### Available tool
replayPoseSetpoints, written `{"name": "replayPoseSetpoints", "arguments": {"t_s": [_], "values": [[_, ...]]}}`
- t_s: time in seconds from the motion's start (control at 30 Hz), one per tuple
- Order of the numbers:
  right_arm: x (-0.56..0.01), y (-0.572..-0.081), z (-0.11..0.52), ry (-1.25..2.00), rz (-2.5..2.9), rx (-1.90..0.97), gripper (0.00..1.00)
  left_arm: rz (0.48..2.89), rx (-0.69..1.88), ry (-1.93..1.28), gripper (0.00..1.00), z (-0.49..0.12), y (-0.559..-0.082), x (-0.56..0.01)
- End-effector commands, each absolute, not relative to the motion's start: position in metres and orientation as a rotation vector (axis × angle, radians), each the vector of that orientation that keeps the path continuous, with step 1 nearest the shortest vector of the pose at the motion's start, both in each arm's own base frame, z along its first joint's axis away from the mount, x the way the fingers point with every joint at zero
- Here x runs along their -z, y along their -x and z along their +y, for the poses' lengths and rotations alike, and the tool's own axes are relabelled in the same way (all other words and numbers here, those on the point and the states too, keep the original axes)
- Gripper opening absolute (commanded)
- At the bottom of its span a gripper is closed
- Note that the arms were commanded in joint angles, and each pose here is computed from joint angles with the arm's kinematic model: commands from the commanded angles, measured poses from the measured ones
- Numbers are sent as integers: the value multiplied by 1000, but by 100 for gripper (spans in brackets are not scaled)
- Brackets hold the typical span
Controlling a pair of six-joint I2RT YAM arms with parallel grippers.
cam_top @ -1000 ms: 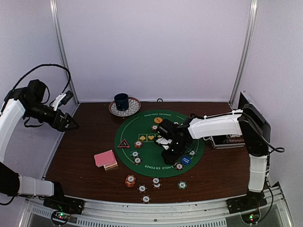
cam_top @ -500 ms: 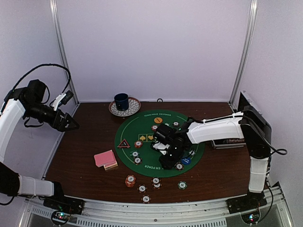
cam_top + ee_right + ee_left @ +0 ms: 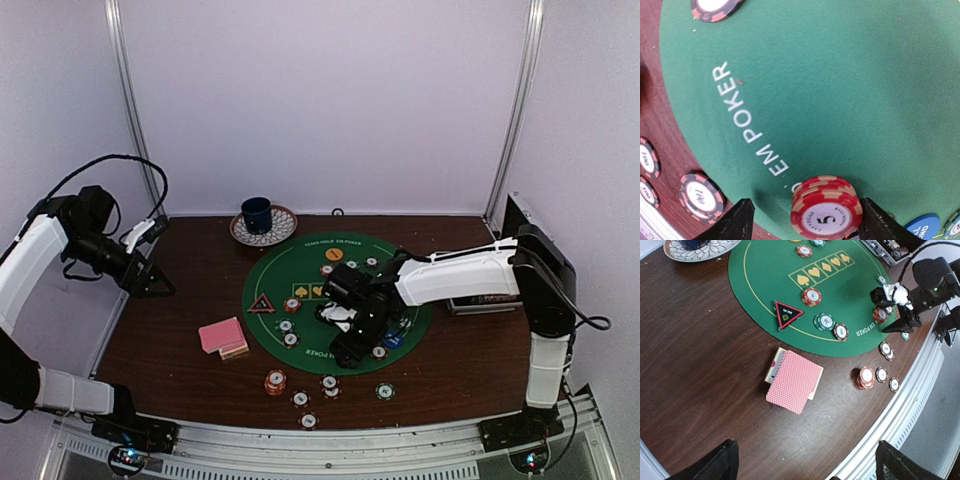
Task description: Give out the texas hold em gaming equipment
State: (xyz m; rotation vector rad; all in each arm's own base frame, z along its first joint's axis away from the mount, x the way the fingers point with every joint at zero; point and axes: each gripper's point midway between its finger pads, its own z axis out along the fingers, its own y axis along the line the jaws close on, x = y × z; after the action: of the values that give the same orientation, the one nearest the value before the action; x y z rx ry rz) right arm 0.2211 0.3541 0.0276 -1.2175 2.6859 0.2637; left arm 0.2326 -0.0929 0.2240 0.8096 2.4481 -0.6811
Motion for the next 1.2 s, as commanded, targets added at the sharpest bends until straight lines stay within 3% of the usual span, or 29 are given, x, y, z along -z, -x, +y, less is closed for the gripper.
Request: {"name": "replayPoseSetpoints", "arguments": {"t_s": [0.0,0.37,0.73,1.17], "values": [[-65,-223,361,1188,2635,-325,78,2493,656,-941,98,-100,-230,-201],[-145,-252,378,1008,2509,-454,99,2577,441,-1244,98,-125,-247,-142],[-177,-269,357,757,2495,-600,100,2558,242,-1488,98,-146,-265,-87],[-179,-270,341,709,2515,-599,100,2539,153,-1640,97,-152,-260,-53]]}}
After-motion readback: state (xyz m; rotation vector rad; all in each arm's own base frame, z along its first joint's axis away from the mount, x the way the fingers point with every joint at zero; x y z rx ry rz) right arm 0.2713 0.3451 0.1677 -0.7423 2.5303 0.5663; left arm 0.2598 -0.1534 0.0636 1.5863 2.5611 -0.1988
